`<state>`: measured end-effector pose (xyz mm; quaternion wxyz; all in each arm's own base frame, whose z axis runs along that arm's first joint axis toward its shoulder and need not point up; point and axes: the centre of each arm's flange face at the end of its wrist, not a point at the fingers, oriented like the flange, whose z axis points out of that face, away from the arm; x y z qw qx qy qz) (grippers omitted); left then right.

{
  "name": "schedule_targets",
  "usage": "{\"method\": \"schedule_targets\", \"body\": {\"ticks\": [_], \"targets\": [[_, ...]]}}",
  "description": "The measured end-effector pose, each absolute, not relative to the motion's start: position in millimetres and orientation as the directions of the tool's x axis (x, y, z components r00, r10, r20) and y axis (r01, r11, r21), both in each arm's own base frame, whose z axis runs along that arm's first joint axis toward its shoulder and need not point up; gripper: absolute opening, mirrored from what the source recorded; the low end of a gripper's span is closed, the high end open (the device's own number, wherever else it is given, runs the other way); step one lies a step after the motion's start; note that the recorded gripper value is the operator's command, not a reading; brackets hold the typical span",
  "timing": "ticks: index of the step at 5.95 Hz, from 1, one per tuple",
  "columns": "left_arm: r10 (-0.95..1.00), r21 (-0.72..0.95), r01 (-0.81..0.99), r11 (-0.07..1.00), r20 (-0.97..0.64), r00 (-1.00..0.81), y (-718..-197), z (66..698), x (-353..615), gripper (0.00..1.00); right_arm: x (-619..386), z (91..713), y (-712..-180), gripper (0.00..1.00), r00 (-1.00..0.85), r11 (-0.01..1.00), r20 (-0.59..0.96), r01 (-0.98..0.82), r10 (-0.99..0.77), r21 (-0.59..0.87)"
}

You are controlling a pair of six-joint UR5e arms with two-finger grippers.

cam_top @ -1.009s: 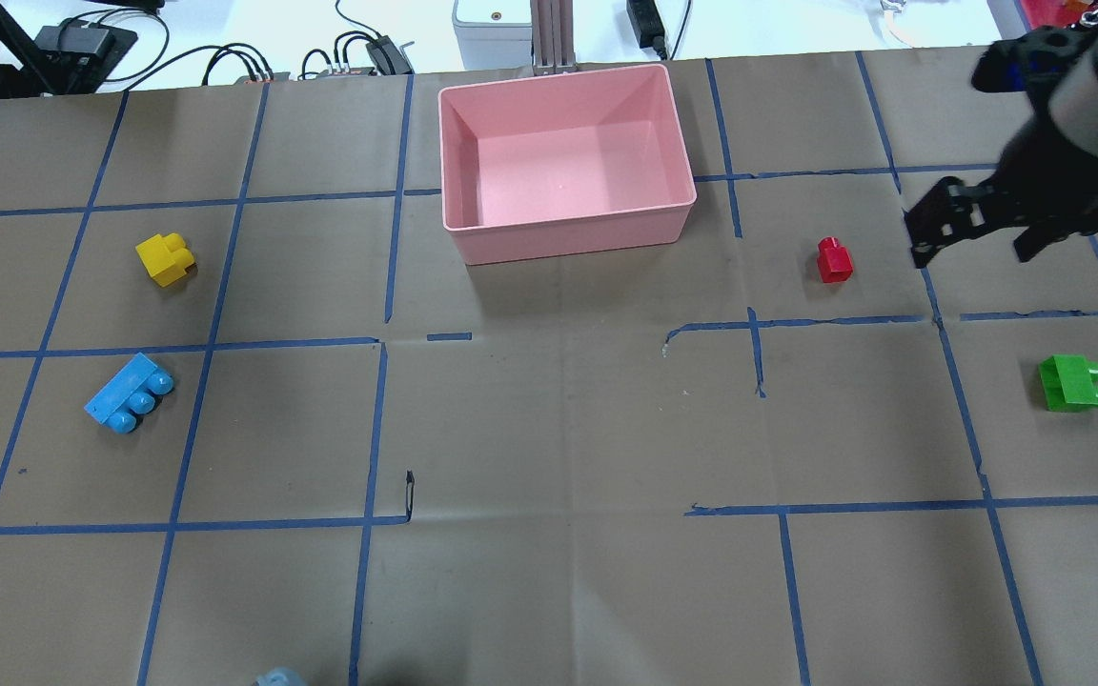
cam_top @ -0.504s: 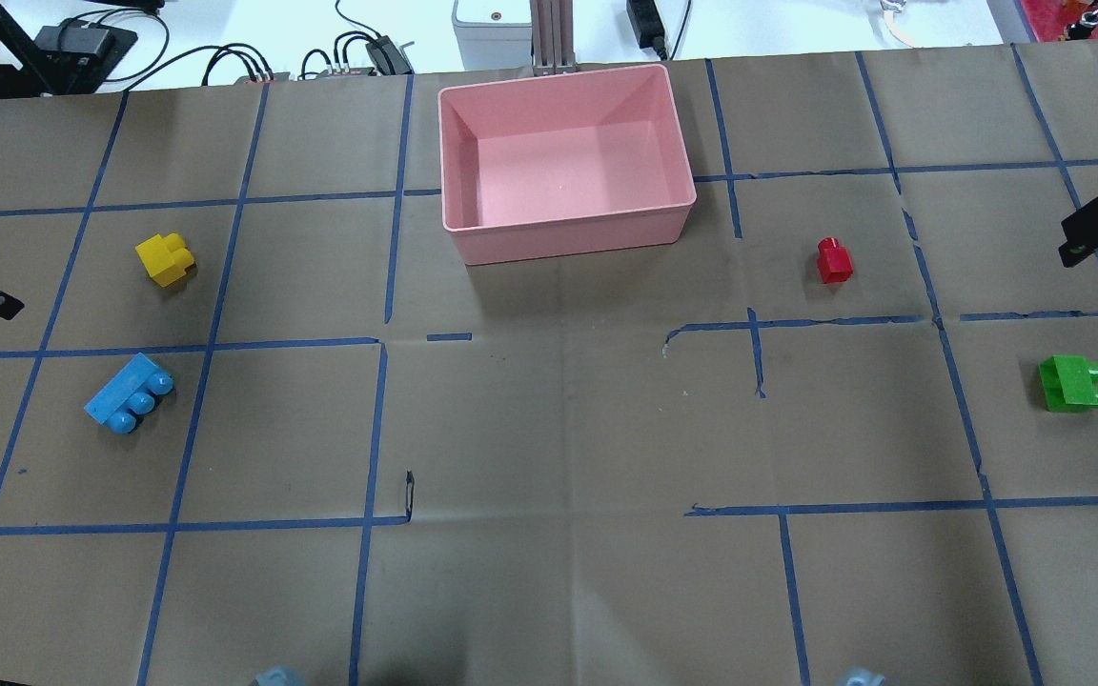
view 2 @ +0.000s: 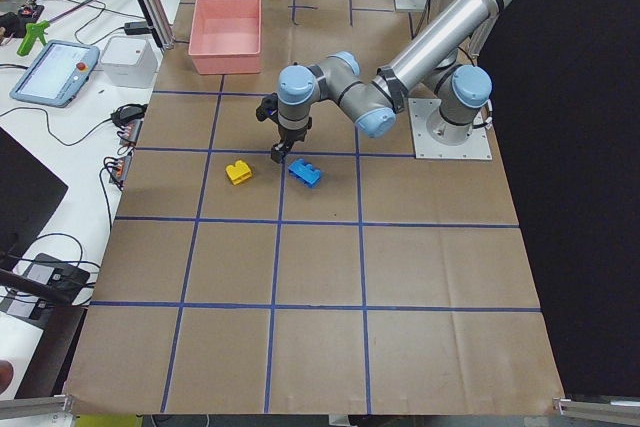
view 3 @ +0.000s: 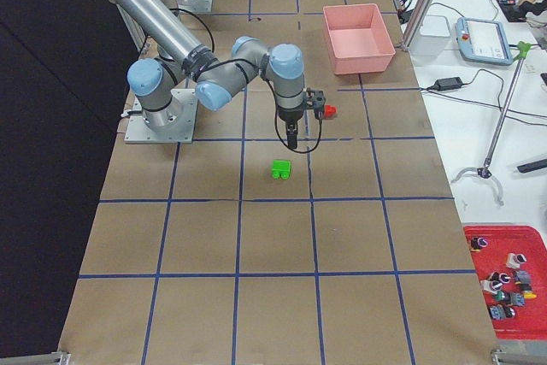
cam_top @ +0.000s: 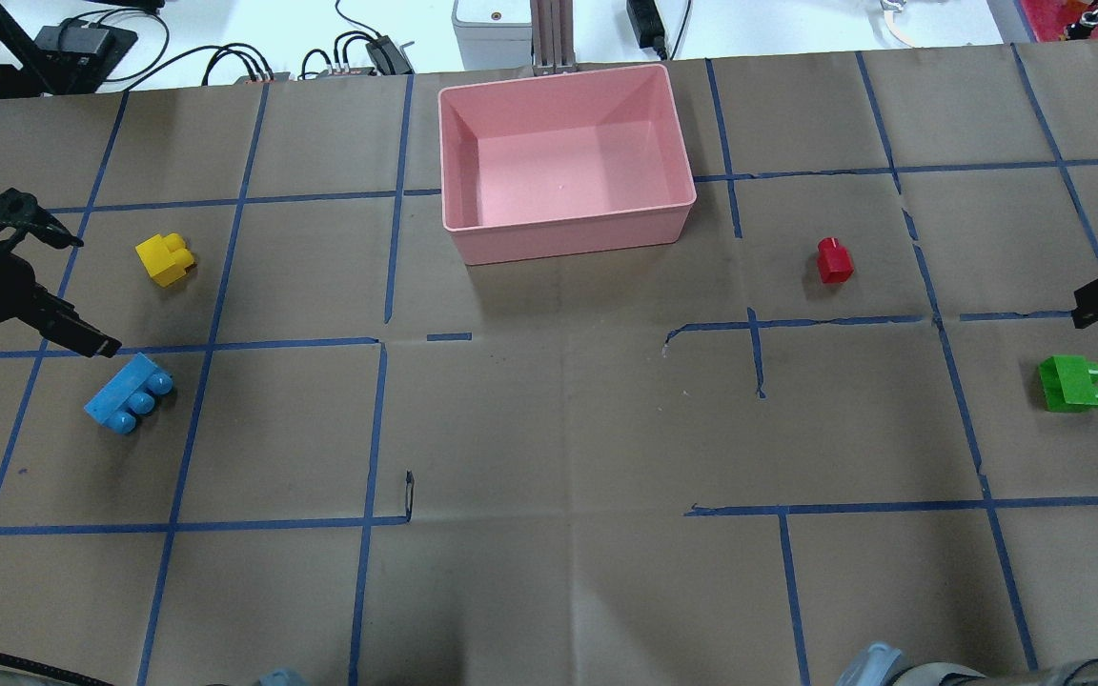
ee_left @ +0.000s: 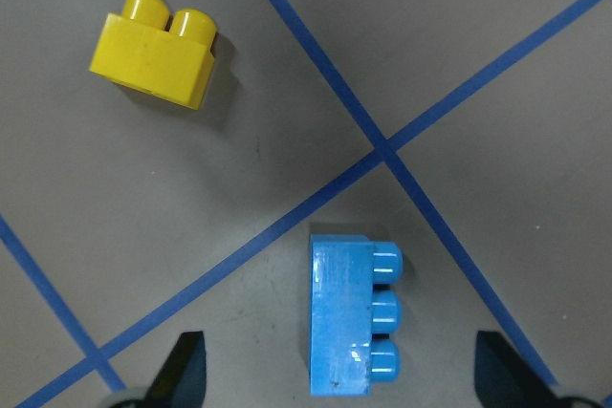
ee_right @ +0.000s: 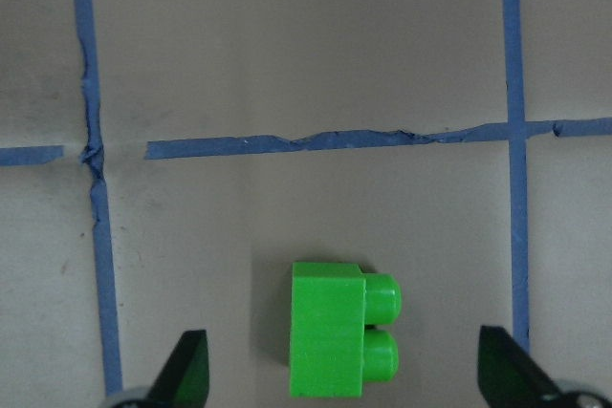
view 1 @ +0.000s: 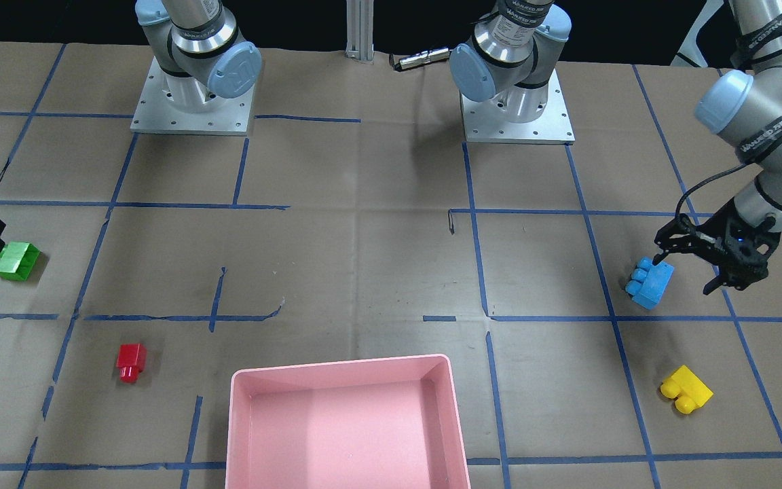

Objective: Put all blocks into box

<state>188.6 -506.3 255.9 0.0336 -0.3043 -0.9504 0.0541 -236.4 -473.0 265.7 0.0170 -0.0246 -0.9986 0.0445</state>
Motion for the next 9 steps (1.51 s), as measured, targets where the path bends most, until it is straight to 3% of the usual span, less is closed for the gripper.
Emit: {"method": "schedule_targets", "body": {"ticks": [5, 6, 8, 9], "targets": [[0.614, -0.076, 0.61, 0.788, 0.046, -0.788, -503, 180, 193, 0.94, -240, 194, -471, 0.99, -0.999, 0.998, 0.009, 0.037, 0.038, -0.054], [0.614, -0.059, 0.611, 0.789, 0.054, -0.787, -498, 176, 191, 0.86, -240, 190, -469, 0.99, -1.0, 0.998, 0.009, 0.028, 0.029, -0.051], [0.614, -0.05, 0.612, 0.789, 0.056, -0.787, -496, 174, 191, 0.45, -242, 185, -467, 0.99, -1.0, 0.999, 0.012, -0.005, -0.004, -0.042], [0.615, -0.04, 0.613, 0.789, 0.05, -0.787, -496, 175, 192, 0.3, -244, 182, -467, 0.97, -1.0, 0.999, 0.009, -0.01, -0.01, -0.035]]}}
